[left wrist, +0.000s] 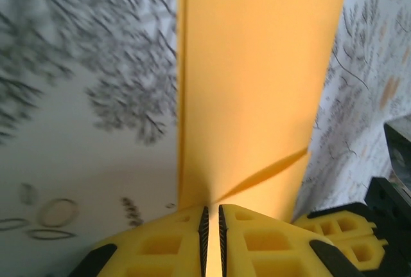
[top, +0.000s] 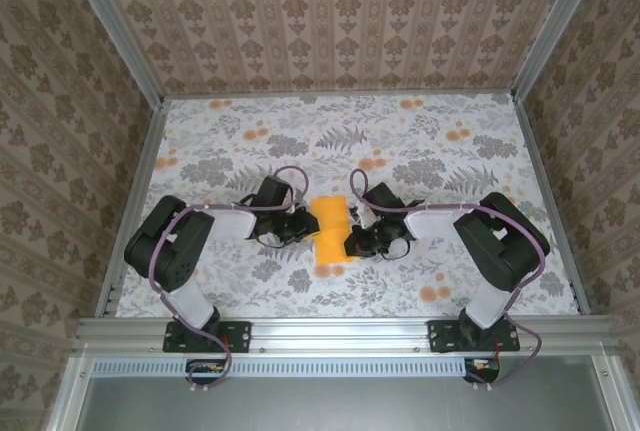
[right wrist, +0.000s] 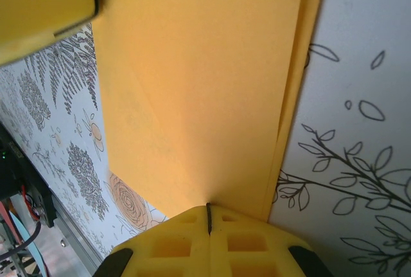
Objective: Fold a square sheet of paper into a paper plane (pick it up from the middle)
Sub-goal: Fold the triangle a second time at the center of the table.
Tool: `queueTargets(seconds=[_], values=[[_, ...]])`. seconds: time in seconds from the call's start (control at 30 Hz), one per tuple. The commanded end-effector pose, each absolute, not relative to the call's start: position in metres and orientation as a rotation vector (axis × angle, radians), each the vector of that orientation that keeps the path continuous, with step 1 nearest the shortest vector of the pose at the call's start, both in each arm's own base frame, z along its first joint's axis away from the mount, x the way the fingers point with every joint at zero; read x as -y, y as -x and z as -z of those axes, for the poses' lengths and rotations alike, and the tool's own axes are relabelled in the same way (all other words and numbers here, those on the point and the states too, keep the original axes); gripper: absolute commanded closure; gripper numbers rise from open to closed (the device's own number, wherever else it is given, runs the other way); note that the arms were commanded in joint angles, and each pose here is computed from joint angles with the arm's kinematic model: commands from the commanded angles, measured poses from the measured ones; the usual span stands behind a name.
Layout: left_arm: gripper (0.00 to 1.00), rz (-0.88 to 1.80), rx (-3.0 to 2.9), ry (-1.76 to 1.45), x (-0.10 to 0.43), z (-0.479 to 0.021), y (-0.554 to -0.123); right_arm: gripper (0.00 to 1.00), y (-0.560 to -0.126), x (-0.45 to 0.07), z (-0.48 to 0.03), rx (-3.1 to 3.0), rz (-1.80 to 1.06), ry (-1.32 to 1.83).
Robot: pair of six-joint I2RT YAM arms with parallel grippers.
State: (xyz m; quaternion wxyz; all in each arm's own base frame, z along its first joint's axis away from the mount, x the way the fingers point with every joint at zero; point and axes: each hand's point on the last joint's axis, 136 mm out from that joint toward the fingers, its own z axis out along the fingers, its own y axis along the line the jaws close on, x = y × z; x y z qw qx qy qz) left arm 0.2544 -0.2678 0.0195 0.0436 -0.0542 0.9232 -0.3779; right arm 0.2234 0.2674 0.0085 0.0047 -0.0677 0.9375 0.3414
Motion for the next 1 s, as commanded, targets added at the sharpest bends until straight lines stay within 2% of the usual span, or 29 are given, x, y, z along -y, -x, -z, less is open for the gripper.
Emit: queueTargets(seconds=[0.0, 0.37, 0.67, 0.97], values=[[0.84, 0.886, -2.860, 0.169, 0.233, -0.012, -0.265, 0.97, -0.185, -0.221, 0.036, -3.185, -0.777, 0.078], [0.84, 1.141, -2.678, -0.022, 0.274, -0.073, -0.253, 0.97, -0.194, -0.232, 0.022, -3.139, -0.841, 0.094], [0.87, 1.287, -2.674, -0.121, 0.311, -0.065, -0.236, 0.97, -0.199, -0.237, 0.014, -3.114, -0.879, 0.096], [0.89, 1.091, -2.807, -0.096, 0.301, -0.029, -0.234, 0.97, -0.204, -0.242, 0.005, -3.079, -0.911, 0.105]])
